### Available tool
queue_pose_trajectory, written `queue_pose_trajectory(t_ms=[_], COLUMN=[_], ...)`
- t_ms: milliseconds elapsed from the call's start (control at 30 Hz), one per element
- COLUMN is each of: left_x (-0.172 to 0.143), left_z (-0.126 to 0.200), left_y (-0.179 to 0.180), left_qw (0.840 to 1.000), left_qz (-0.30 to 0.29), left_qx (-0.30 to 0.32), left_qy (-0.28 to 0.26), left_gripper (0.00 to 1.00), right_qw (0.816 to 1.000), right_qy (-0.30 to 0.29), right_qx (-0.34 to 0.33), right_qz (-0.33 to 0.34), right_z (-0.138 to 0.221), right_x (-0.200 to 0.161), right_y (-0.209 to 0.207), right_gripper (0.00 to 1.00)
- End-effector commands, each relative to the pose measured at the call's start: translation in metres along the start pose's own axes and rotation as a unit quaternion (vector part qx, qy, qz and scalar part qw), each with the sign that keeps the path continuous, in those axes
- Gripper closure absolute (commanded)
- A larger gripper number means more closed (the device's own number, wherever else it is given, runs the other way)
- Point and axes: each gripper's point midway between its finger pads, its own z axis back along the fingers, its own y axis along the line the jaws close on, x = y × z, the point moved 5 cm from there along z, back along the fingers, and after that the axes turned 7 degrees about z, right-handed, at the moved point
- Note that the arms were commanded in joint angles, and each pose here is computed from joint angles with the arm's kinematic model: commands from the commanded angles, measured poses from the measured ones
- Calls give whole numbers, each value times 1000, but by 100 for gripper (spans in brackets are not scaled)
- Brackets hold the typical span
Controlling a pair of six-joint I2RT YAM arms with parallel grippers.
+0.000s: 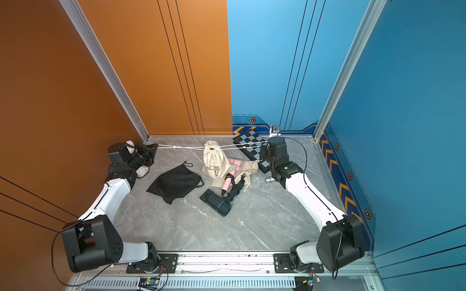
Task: Pack away hair dryers
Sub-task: Pull the drawstrings on both sides of the drawstring bag, then place the drawstrings on both sides at the corner of the board.
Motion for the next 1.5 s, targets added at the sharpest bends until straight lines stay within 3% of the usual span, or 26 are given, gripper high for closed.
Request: queue_pose_trajectory(t_ms=[0, 333, 533, 800, 1200, 1467], left_x=[22, -93, -163, -251, -335, -366], left_z=[9, -32, -72, -130, -158, -173], left_y=[-28, -103, -139, -155, -207, -206], left_qw=[994, 981, 961, 930, 889, 881], left_qz=[-48, -179, -235, -268, -298, -292], left_qx=[-26, -80, -117, -156, -220, -246], left_qy=[-93, 11, 89, 198, 268, 281], left_gripper=[100, 100, 100, 100, 100, 100], right_qw=[991, 986, 982, 975, 962, 959], right_qy=[-37, -64, -66, -71, -88, -103], right_qx=[-123, -116, -118, -133, -168, -161], right_qz=[-34, -98, -130, -163, -194, -207], right_z=[18, 22, 20, 17, 21, 22], right_x=[37, 84, 101, 108, 126, 139], right_y=[-65, -106, -138, -181, -243, -275], right_gripper=[100, 100, 100, 100, 100, 100])
